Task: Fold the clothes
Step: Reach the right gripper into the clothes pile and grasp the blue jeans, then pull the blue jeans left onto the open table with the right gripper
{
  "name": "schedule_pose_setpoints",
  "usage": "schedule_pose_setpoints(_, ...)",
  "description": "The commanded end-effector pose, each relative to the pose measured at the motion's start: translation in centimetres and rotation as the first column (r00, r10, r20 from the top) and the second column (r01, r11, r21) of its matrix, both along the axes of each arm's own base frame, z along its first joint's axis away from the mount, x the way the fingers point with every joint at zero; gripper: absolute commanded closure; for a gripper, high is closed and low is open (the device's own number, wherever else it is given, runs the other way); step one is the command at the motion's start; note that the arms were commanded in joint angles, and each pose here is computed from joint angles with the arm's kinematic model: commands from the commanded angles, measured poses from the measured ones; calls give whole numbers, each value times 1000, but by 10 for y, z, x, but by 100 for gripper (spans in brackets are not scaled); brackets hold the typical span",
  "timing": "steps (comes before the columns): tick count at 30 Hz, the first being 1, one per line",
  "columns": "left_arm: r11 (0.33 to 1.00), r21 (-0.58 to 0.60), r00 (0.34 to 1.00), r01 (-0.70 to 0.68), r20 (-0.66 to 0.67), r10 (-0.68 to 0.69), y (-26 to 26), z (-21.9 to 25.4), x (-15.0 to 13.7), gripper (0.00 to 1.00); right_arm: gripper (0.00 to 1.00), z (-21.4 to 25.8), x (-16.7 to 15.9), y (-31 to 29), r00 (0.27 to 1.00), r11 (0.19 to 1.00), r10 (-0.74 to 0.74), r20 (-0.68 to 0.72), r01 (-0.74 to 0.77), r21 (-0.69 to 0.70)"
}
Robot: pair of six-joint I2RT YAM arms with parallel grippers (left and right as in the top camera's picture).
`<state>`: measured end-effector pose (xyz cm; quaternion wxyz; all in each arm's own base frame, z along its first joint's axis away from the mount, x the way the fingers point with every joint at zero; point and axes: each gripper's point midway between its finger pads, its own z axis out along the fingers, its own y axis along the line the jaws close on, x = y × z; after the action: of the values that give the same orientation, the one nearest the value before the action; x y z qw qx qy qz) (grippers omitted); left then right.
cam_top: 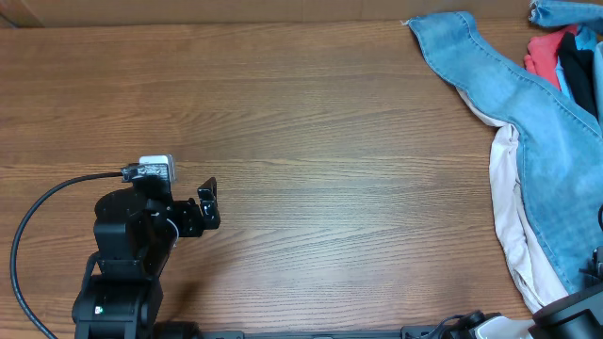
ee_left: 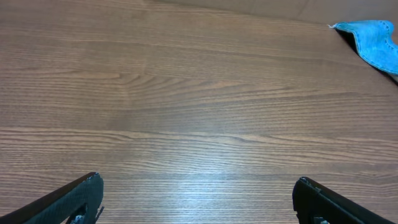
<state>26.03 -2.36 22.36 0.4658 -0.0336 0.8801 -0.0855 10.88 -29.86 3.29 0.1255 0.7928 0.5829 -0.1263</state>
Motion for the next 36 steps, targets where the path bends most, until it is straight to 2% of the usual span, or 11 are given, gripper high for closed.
schedule_pose_setpoints(1,1000,-7,1000,3,29,-3,-2,12,2,0,70,-5,18,0,994,997,71,84,-72,16)
schedule_pose_setpoints(2,1000,-7,1000,3,29,-3,-2,12,2,0,81,-5,21,0,992,997,74,98,-76,18)
schedule_pose_setpoints(3,1000,-7,1000,3,29,-3,-2,12,2,0,96,-5,21,1,992,997,74,98,-77,19)
schedule_pose_setpoints(11,1000,-7,1000,3,29,-3,-2,12,2,0,96,6,40,7,972,989,127,196,-138,45)
schedule_pose_setpoints(17,1000,-7,1000,3,29,-3,-2,12,2,0,96,79,95,14,864,949,302,403,-311,-45)
schedule_pose_setpoints(20,1000,-7,1000,3,29,-3,-2,12,2,0,96,125,129,37,767,890,441,467,-439,-119)
schedule_pose_setpoints(23,1000,-7,1000,3,29,-3,-2,12,2,0,96,156,158,77,676,809,566,473,-565,-161)
schedule_pose_setpoints(30,1000,-13,1000,6,29,-5,-3,12,2,0,96,185,202,197,397,531,801,448,-817,-226)
schedule_pose_setpoints(36,1000,-14,999,8,31,-7,-3,13,2,0,96,203,229,296,118,276,889,442,-909,-313)
